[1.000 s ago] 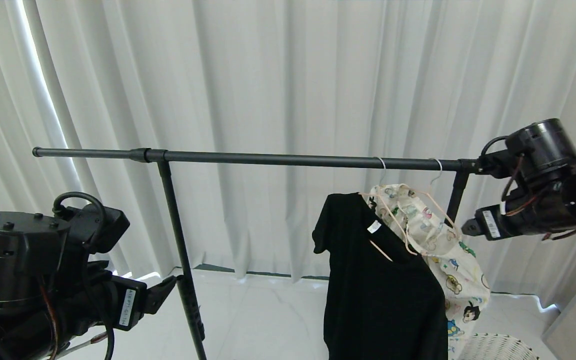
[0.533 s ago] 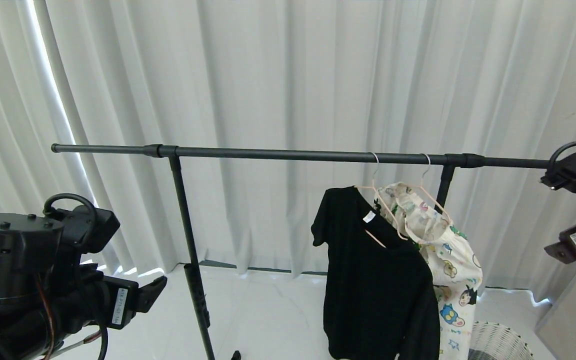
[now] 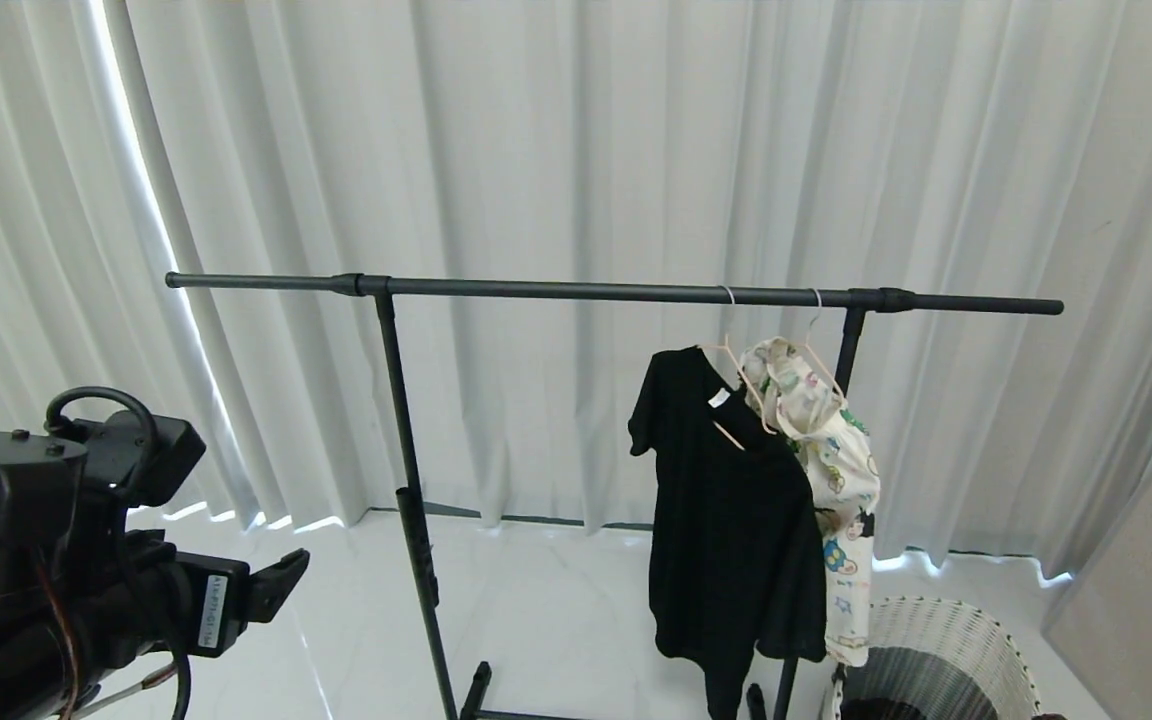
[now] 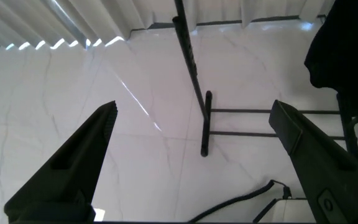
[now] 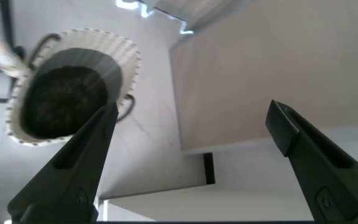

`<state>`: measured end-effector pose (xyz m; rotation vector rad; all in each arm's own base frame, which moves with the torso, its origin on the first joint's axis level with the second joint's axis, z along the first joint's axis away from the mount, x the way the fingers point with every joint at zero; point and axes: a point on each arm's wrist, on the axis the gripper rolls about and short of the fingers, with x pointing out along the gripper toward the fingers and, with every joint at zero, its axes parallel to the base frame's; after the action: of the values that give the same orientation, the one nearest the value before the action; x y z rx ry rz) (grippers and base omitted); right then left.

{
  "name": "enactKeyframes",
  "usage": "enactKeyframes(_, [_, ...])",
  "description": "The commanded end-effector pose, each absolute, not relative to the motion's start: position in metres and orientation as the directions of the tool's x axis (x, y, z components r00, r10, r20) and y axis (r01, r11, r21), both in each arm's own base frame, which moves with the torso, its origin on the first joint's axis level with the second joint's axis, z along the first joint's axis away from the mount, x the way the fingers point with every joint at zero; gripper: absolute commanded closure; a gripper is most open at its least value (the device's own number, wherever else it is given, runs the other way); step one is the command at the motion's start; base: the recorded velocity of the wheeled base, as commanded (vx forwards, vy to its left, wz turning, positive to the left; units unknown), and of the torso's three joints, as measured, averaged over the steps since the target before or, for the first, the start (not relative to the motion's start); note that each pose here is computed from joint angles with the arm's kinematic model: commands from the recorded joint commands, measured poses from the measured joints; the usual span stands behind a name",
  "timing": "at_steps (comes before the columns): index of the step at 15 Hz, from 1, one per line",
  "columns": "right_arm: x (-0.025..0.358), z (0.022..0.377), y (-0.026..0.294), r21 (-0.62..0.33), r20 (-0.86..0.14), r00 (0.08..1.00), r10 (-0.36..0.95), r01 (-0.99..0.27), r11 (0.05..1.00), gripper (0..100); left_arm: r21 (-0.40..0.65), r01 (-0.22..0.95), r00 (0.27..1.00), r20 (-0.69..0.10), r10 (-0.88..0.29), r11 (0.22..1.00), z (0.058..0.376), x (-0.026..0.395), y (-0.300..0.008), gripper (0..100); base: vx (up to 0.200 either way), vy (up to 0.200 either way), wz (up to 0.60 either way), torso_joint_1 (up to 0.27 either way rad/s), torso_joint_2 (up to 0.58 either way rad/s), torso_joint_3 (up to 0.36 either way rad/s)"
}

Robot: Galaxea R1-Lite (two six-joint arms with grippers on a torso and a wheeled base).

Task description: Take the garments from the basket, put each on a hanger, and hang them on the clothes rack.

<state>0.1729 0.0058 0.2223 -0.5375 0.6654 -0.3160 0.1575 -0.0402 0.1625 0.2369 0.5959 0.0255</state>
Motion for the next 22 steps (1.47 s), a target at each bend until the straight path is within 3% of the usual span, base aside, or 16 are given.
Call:
enactKeyframes(1, [0.171,0.218,0.001,-0.573,-0.495,0.736,-0.461,0.122,0.81,0,0.228,0.032,0.829,-0.55,0.102,0.973,0.161,0.152,-0.037,0,-0.2,0.0,0.0,-0.007,0.0,0.002])
enactKeyframes(4, [0.173,0.217,0.0,-0.575,-0.487,0.739,-0.465,0.13,0.808,0,0.228,0.03,0.825,-0.555,0.105,0.973,0.157,0.145,-0.034,0,-0.2,0.0,0.0,-0.001,0.0,0.005])
enactKeyframes(11, [0.172,0.219,0.0,-0.58,-0.472,0.748,-0.467,0.136,0.803,0,0.227,0.027,0.825,-0.555,0.107,0.973,0.156,0.144,-0.034,0,0.0,0.0,0.0,-0.014,0.03,0.018])
enactKeyframes(22, [0.147,0.214,-0.011,-0.577,-0.458,0.726,-0.512,0.195,0.793,0,0.227,0.008,0.838,-0.533,0.117,0.974,0.151,0.124,-0.026,0,0.0,0.0,0.0,-0.226,0.5,0.275])
